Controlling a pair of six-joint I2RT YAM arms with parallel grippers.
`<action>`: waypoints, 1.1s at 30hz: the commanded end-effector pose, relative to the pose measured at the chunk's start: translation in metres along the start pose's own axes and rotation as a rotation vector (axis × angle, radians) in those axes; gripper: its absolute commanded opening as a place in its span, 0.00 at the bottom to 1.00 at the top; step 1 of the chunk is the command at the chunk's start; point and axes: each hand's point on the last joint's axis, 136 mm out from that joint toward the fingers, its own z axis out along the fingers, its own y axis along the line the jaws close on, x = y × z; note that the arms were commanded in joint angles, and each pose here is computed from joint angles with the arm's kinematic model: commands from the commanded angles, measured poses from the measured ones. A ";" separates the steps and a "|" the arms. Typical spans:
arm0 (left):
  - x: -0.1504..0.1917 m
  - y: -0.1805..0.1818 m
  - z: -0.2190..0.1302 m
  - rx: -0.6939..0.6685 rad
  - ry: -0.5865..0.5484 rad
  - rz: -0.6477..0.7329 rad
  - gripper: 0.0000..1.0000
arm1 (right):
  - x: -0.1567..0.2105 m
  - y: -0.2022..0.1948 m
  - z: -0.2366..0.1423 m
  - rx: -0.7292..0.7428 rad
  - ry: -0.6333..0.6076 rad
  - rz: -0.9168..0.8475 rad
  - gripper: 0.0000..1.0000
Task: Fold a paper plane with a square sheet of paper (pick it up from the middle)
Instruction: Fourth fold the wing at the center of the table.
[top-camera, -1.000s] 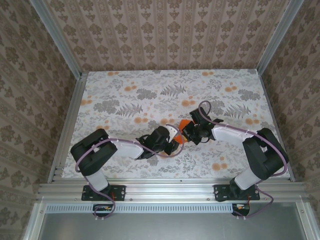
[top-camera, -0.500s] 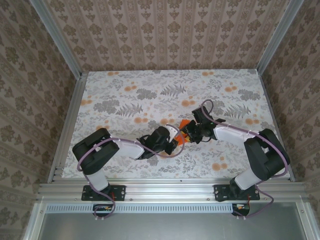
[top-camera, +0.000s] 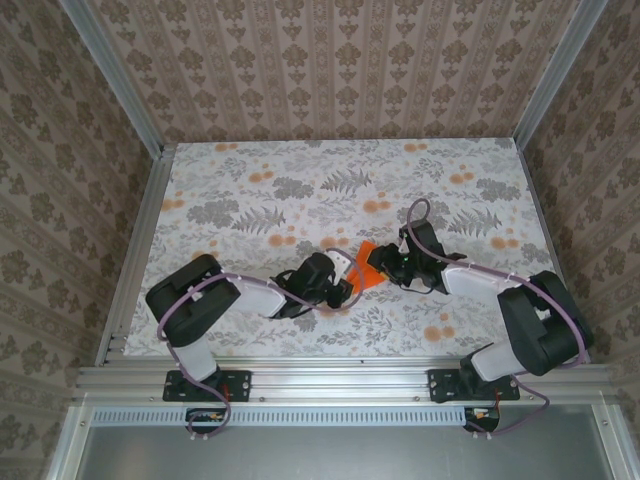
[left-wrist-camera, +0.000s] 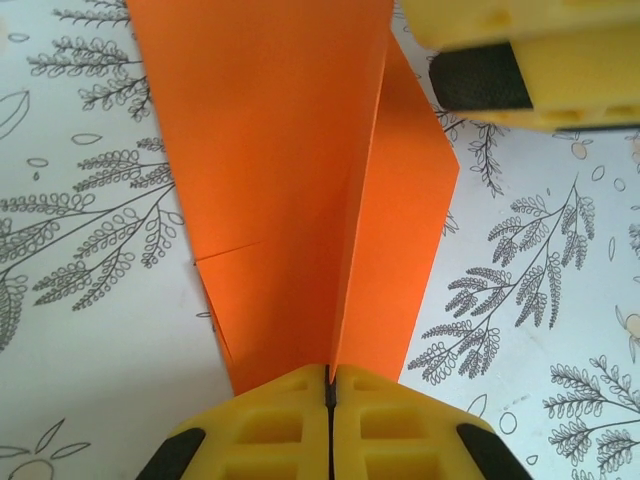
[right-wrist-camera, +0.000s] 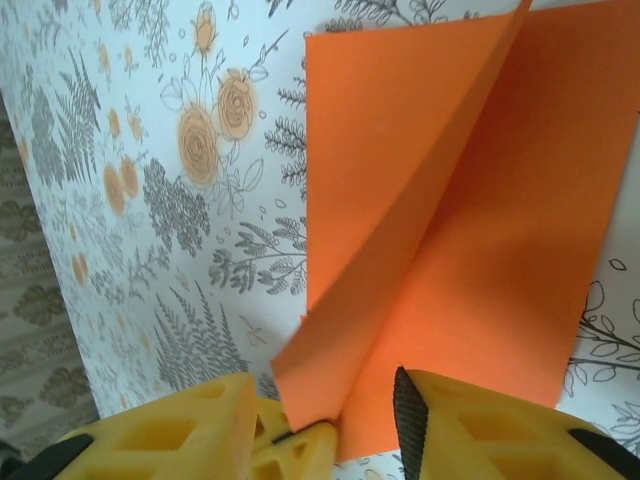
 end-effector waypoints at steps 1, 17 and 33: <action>0.008 0.002 0.000 0.046 0.018 -0.102 0.06 | -0.004 0.014 -0.003 -0.085 -0.030 -0.131 0.41; 0.001 0.017 0.001 0.118 0.028 -0.310 0.03 | 0.008 0.007 0.028 -0.129 0.071 -0.185 0.31; 0.003 0.028 0.008 0.141 0.067 -0.449 0.00 | 0.007 0.007 0.035 -0.116 0.093 -0.203 0.41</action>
